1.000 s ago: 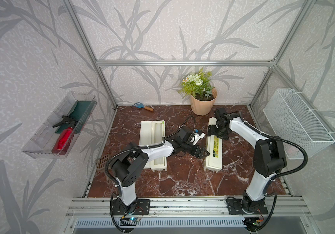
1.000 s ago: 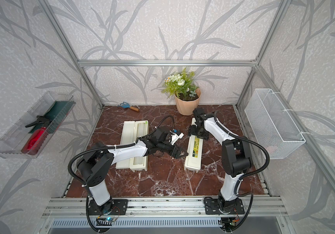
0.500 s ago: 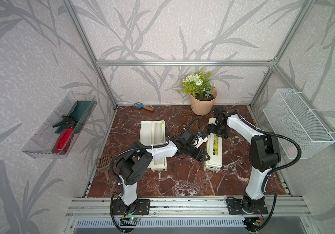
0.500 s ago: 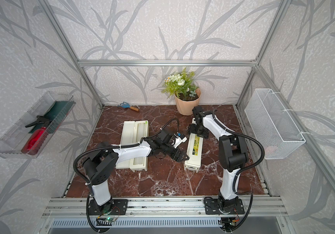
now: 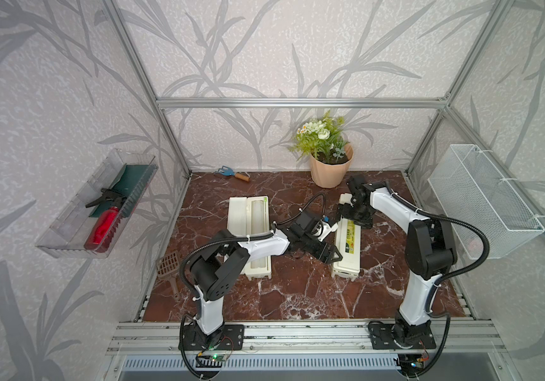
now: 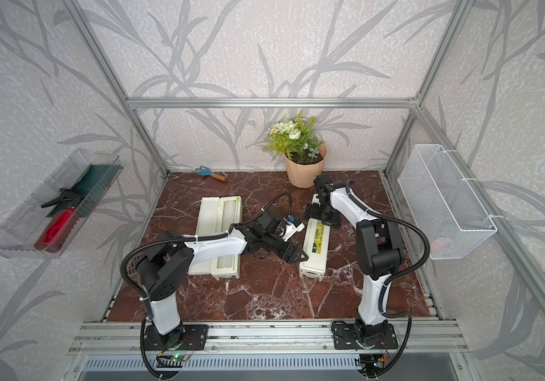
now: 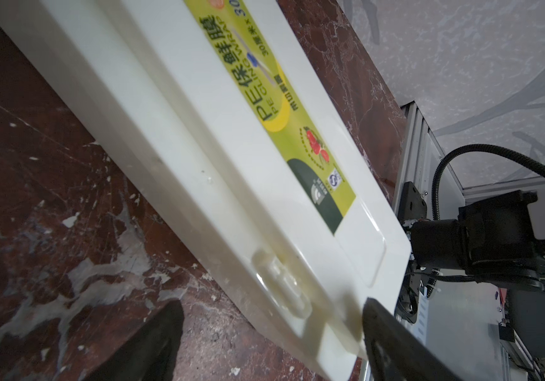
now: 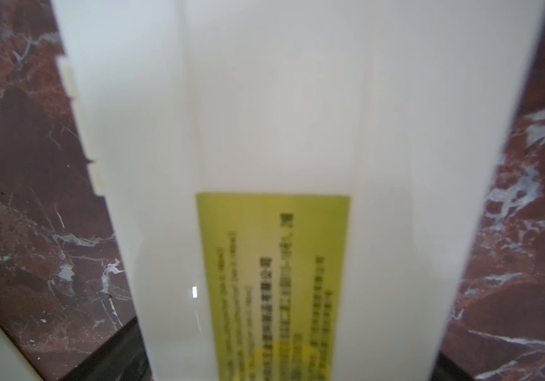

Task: Put plastic wrap rolls into dispensers
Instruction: Close the lid on the plastic wrap cutting box.

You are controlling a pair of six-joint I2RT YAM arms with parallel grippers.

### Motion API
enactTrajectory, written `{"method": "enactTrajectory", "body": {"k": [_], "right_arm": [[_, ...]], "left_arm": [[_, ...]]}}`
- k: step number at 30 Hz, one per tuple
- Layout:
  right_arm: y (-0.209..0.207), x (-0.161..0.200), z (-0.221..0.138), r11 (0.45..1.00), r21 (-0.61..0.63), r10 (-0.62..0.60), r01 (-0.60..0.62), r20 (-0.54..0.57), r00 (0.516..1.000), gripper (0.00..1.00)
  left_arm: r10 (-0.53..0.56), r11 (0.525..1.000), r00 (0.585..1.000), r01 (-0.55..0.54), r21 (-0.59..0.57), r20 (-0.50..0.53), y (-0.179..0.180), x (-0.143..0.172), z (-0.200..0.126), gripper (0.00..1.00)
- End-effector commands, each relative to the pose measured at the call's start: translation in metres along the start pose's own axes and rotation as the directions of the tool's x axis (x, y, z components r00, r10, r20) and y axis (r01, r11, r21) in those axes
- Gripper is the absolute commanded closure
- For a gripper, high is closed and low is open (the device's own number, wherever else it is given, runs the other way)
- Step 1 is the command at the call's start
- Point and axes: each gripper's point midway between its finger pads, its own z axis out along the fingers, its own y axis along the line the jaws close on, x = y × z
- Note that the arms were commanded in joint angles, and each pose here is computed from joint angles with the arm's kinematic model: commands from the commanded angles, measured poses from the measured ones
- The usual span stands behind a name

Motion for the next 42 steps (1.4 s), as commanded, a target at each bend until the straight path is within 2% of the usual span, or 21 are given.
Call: {"method": "enactTrajectory", "body": {"k": [1,12,22,26,31,38,42], "right_arm": [[-0.005,0.006,-0.009,1.0,0.011,-0.009,0.009,0.003,1.0,0.01],[-0.004,0.0,-0.044,0.998,-0.003,-0.062,0.062,0.087,0.994,0.01],[-0.017,-0.01,-0.078,0.992,0.025,-0.123,0.12,0.174,0.977,0.0],[-0.03,-0.035,-0.093,0.989,0.077,-0.139,0.123,0.259,0.956,0.08],[-0.024,-0.079,-0.096,0.988,0.086,-0.154,0.132,0.358,0.921,0.22],[-0.016,-0.135,-0.072,0.989,0.083,-0.144,0.12,0.426,0.893,0.52],[-0.015,-0.158,-0.055,0.987,0.112,-0.151,0.113,0.433,0.889,0.53]], "left_arm": [[0.005,1.0,1.0,-0.005,0.008,-0.018,0.001,0.0,0.006,0.16],[-0.008,1.0,0.999,0.008,0.003,-0.034,0.005,0.002,0.011,0.18],[0.002,0.999,1.0,-0.002,-0.039,-0.007,0.006,-0.008,-0.002,0.19],[0.007,0.999,1.0,-0.007,-0.05,-0.007,0.007,-0.011,-0.005,0.19],[0.006,0.998,1.0,-0.006,-0.058,0.009,0.006,-0.016,-0.007,0.19],[0.016,0.997,1.0,-0.015,-0.072,0.014,0.007,-0.023,-0.007,0.21],[0.008,0.997,1.0,-0.008,-0.075,0.002,0.009,-0.024,-0.004,0.21]]}}
